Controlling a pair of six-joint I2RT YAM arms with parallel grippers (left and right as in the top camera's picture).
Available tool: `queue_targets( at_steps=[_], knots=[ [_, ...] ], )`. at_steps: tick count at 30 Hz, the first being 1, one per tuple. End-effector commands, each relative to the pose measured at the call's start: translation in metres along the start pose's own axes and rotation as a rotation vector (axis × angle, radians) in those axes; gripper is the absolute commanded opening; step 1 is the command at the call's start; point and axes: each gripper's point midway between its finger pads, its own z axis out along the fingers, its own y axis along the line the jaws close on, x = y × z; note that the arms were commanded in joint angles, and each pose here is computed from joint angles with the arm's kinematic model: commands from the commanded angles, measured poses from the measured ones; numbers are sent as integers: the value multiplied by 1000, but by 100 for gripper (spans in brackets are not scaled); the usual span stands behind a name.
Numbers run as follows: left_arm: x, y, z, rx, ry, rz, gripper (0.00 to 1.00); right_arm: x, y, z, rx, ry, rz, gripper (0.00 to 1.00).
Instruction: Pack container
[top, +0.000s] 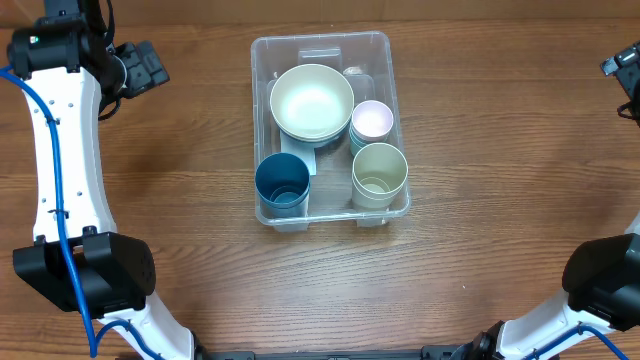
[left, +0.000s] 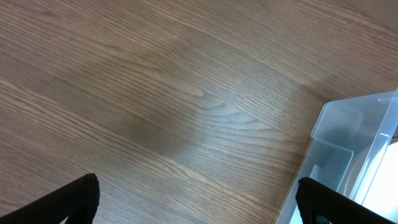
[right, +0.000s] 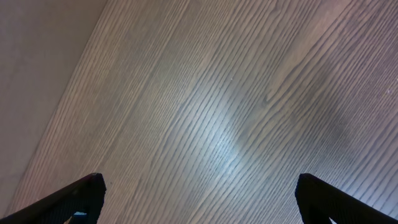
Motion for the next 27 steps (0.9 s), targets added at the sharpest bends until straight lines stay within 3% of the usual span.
queue_targets(
  at_steps=[1, 6, 9, 16, 21, 27],
  knots=[
    [6, 7, -9, -31, 9, 17, 100, -9, 3, -17, -22, -47, 11, 100],
    [-27, -22, -79, 117, -328, 25, 100, -9, 3, -17, -22, -47, 11, 100],
    [-21, -32, -105, 218, -553, 94, 100, -9, 3, -17, -22, -47, 11, 100],
    [61, -29, -109, 459, -802, 171, 100, -9, 3, -17, -22, -47, 11, 100],
    [135, 0, -95, 501, -916, 176, 100, -9, 3, -17, -22, -47, 11, 100],
    [201, 4, -76, 647, -1078, 251, 100, -9, 3, -17, -22, -47, 11, 100]
  ],
)
